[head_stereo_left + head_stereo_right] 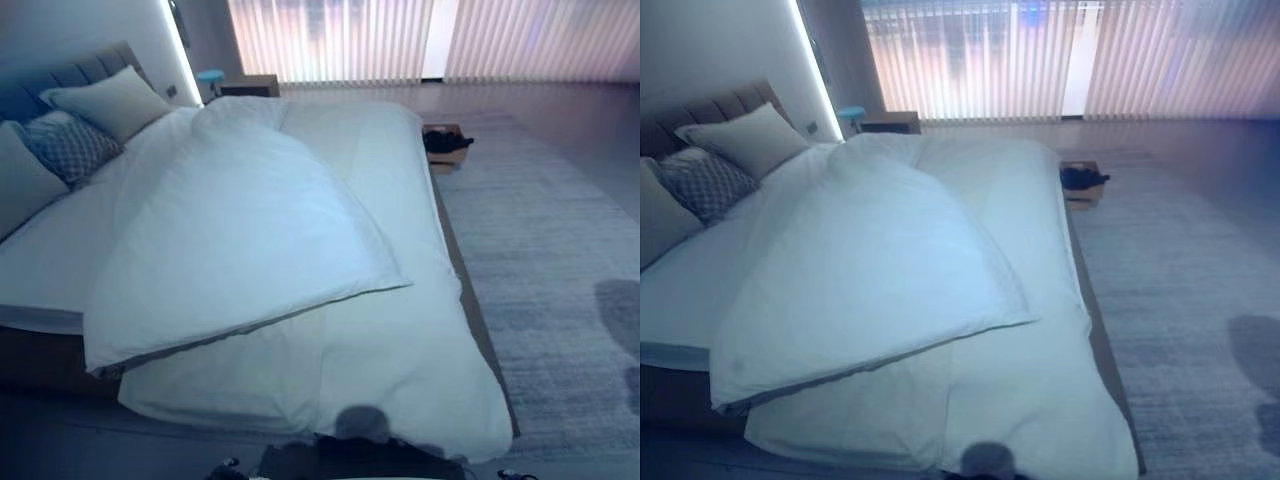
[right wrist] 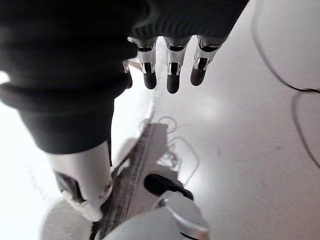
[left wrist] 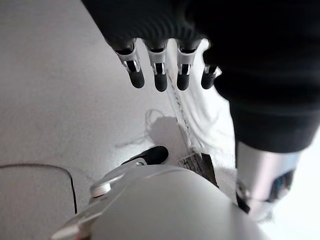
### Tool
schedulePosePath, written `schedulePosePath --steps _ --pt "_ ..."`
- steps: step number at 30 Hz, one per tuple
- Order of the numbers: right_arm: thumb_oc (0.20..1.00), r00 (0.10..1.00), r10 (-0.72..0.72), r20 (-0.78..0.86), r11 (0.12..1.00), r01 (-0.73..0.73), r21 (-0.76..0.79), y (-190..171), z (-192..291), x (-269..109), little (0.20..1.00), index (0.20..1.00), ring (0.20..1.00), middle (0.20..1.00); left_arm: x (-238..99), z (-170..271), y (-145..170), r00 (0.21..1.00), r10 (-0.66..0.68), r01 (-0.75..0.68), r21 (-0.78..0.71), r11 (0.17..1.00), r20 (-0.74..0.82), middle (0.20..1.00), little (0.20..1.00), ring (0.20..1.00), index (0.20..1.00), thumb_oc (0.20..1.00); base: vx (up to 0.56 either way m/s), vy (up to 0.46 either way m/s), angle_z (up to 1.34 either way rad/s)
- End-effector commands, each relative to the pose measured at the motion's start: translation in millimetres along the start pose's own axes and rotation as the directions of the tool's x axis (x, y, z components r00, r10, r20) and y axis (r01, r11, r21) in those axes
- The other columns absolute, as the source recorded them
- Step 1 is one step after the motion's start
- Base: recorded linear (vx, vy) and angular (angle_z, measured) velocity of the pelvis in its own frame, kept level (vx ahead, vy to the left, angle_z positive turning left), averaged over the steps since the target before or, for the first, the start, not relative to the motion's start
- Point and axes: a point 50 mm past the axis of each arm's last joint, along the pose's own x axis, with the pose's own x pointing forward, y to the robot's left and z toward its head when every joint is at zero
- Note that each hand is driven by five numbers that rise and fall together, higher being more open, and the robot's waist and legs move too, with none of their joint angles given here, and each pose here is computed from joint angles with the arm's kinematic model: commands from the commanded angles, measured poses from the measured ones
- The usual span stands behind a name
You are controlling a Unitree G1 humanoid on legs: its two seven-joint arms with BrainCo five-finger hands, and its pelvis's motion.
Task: Make the bed
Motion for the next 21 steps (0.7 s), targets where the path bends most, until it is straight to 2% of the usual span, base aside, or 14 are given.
schedulePosePath --steps 1,14,21 --pt "1.0 0.999 0.004 0.049 1.0 -0.003 -0.016 0.1 20.8 0.7 1.0 1.0 1.0 1.0 1.8 16.3 12.9 0.998 0.027 -0.03 0.05 0.998 0.053 1.0 1.0 1.0 1.0 1.0 0.03 0.08 -0.12" --pt "1.0 0.996 0.051 0.079 0.998 -0.054 0.026 19.5 29.1 -1.4 1.0 1.0 1.0 1.0 -0.1 -10.8 13.0 0.996 0.074 -0.082 -0.163 0.983 -0.059 1.0 1.0 1.0 1.0 1.0 0.03 0.029 -0.02" --pt "1.0 0.972 0.087 0.22 0.984 -0.118 0.131 33.3 67.0 -7.5 1.0 1.0 1.0 1.0 -0.3 -10.7 6.2 0.995 0.07 -0.083 -0.229 0.97 -0.067 1.0 1.0 1.0 1.0 1.0 -0.01 0.0 0.0"
